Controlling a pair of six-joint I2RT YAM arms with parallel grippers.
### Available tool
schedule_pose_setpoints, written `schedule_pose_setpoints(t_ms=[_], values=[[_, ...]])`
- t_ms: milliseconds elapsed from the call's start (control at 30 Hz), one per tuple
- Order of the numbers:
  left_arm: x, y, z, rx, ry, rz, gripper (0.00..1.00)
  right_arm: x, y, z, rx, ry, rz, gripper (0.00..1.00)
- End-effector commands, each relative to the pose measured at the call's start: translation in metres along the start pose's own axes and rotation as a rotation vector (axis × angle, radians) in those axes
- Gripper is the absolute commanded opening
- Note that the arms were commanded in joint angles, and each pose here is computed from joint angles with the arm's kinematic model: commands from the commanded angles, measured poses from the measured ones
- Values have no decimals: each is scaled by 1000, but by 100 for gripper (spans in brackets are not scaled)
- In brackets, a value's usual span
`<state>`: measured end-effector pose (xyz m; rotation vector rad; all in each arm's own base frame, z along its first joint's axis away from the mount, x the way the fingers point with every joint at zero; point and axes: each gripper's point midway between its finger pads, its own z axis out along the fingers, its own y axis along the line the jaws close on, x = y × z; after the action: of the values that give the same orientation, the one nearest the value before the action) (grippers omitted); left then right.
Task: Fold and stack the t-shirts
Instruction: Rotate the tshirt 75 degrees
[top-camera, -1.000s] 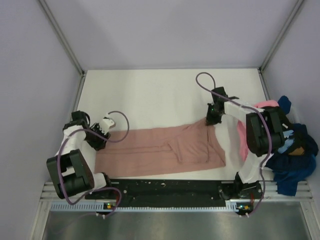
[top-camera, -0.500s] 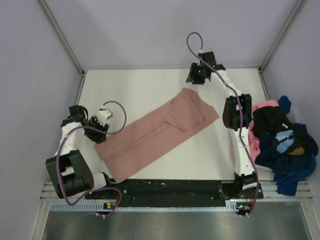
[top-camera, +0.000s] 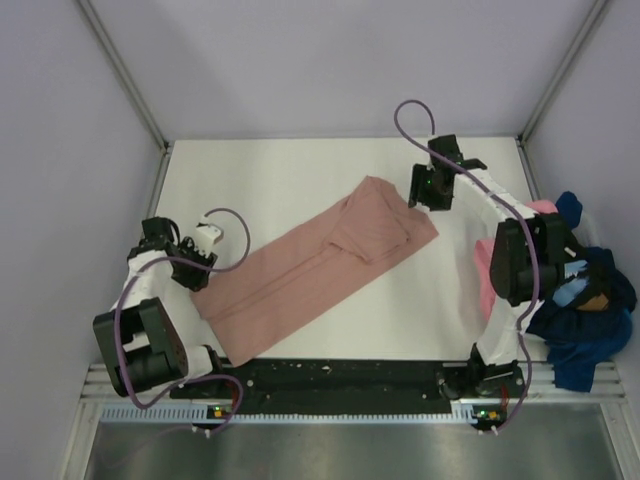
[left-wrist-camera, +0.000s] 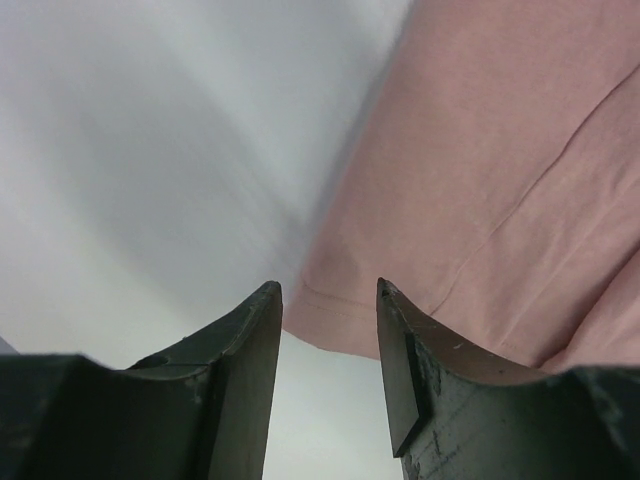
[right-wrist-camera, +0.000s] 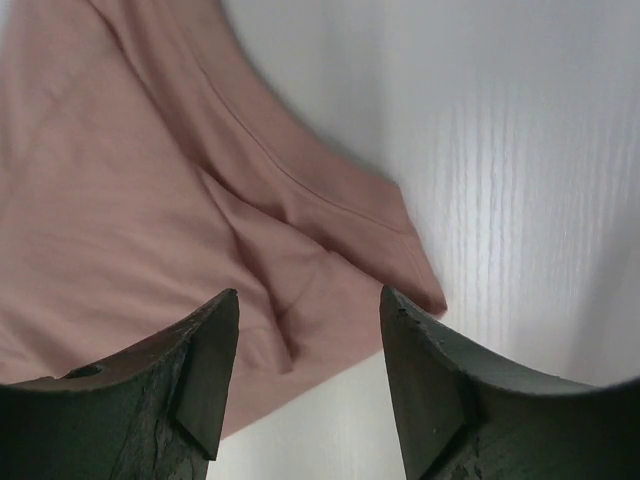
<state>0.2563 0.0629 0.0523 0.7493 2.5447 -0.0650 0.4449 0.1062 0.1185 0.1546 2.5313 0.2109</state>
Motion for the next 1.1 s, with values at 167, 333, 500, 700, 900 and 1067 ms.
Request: schedule_pose_setpoints(t_ms=[167, 333, 500, 700, 900, 1067], values=[[-1, -23, -7, 56, -56, 31, 49, 87, -42, 40, 87, 240, -41, 39], [-5, -53, -10, 193, -91, 61, 51, 64, -40, 63, 14, 241, -32, 0], [-18, -85, -16, 290, -97, 187, 55, -30, -25, 93, -109, 108, -37, 0], [-38, -137, -21, 373, -94, 399, 55, -122, -25, 139, -166, -54, 79, 21], [-43, -168, -36, 481, -138, 535, 56, -170, -25, 91, -151, -228, -25, 50], [-24, -179, -32, 543, -134, 674, 58, -186, -2, -6, -239, -386, -119, 62]])
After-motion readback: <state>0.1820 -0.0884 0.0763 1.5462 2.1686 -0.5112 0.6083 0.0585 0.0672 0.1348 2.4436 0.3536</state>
